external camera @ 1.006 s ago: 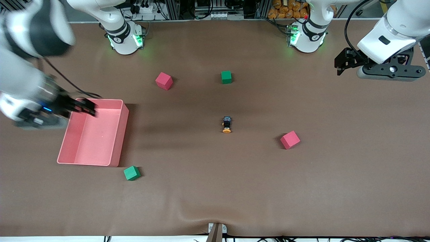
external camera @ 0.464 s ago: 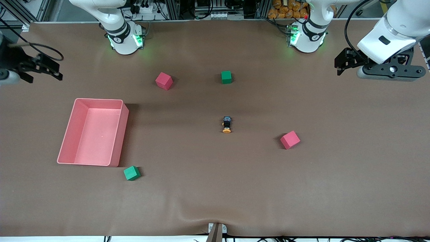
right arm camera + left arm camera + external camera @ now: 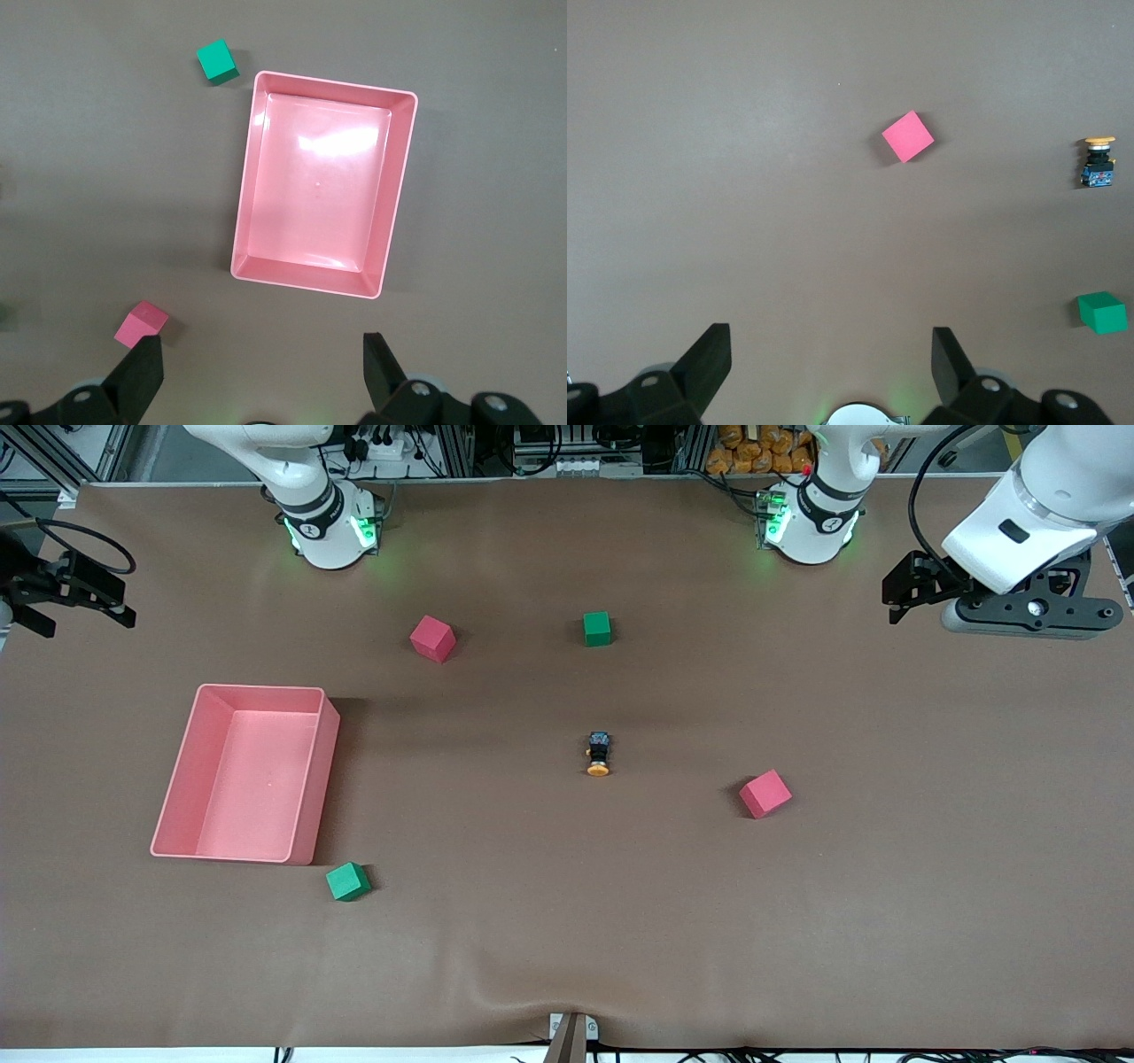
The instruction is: Place and upright button with both arms
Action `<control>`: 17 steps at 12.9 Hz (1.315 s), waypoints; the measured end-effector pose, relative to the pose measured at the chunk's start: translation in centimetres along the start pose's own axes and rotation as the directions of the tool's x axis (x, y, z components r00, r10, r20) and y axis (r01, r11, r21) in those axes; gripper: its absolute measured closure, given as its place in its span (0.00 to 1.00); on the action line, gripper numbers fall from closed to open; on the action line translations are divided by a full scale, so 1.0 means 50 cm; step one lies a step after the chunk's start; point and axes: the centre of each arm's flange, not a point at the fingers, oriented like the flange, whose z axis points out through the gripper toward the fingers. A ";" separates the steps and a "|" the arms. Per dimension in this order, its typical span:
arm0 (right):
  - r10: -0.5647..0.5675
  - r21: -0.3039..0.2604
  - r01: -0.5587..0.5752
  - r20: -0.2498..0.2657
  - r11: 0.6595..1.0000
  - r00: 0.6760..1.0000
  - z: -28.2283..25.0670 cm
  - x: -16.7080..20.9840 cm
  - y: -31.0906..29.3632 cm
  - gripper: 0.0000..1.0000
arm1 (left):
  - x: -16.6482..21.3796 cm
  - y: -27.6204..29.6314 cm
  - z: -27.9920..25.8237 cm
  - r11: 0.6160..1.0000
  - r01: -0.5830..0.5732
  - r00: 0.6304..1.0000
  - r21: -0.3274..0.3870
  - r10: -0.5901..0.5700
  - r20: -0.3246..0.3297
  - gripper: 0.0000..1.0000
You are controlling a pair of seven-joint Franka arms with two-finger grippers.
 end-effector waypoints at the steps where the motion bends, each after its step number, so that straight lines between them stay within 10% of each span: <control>1: -0.002 0.001 0.002 0.010 1.000 1.000 0.002 -0.002 -0.002 0.00 | 0.000 0.000 0.000 1.000 0.000 1.000 0.000 0.000 0.000 0.00; 17: 0.009 -0.011 -0.008 0.095 1.000 0.995 0.048 0.012 0.015 0.00 | 0.001 -0.020 -0.003 1.000 0.019 1.000 -0.002 -0.019 -0.003 0.00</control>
